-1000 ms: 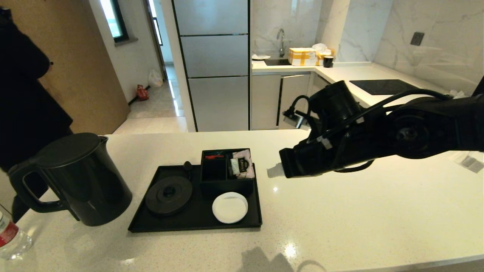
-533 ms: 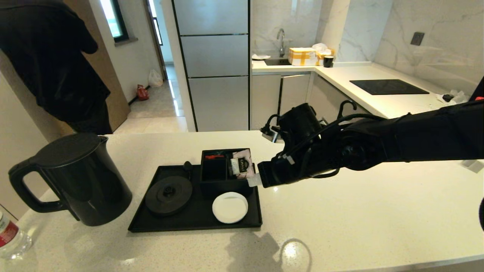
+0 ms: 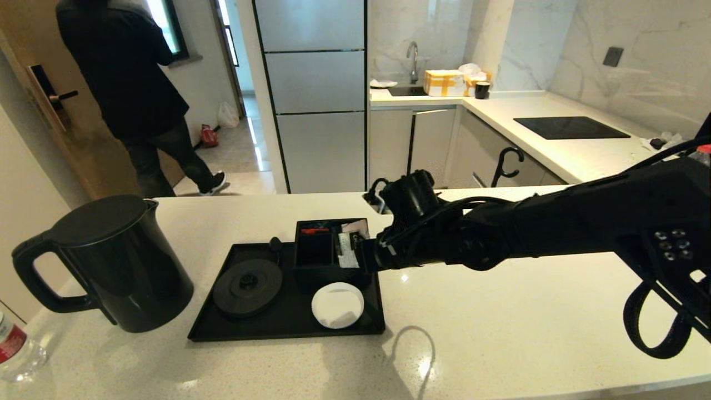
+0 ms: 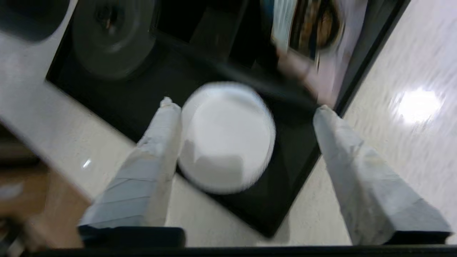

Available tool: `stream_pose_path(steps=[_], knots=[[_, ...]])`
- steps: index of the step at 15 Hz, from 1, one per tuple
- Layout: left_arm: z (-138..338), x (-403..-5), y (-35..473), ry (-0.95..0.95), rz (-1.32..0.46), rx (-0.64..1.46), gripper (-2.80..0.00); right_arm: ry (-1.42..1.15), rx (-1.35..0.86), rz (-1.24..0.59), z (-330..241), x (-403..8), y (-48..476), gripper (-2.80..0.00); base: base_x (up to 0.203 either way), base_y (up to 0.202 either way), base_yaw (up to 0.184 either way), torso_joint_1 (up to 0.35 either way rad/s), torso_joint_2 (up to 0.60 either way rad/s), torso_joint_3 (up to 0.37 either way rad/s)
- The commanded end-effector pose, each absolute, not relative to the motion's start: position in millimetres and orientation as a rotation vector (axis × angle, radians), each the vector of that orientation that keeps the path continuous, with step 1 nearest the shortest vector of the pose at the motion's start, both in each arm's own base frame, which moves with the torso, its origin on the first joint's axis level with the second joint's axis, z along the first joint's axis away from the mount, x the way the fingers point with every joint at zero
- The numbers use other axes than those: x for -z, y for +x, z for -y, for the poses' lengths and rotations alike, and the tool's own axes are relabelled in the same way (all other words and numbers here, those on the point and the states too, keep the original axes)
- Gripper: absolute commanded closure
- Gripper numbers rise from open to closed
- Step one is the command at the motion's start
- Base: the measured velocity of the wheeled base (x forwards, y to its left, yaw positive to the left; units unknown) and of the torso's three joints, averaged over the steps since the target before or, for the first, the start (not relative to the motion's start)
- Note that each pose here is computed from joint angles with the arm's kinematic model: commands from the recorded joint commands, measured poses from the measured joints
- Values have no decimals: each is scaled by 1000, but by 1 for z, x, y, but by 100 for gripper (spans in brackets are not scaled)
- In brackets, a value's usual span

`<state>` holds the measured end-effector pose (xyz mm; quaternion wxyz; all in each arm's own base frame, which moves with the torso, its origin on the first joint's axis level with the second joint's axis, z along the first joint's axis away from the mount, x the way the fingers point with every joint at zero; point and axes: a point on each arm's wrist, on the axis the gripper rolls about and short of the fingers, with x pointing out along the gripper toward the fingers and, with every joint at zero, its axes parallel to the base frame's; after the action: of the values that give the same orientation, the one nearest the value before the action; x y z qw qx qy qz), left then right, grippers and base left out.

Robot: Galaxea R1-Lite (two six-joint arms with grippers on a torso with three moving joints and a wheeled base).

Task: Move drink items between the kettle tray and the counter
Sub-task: Pick up the tea bag

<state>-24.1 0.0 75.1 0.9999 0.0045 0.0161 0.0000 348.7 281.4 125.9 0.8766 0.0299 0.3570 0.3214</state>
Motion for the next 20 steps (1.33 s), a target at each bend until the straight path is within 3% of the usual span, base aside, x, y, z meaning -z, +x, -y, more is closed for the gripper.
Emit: stream_pose_path(steps=[1,6,20], knots=[[0,-76,-24,9,-29,-1,0,45,-621,-712,-288,-111,357,-280,0,0,0,0,0,0],[0,-76,-24,9,-29,-1,0,-2,-462,-561,-304,-99,384,-280,0,0,0,0,0,0],[0,-75,-24,9,-31,-1,0,6,-431,-503,-311,-100,399,-280,0,0,0,0,0,0]])
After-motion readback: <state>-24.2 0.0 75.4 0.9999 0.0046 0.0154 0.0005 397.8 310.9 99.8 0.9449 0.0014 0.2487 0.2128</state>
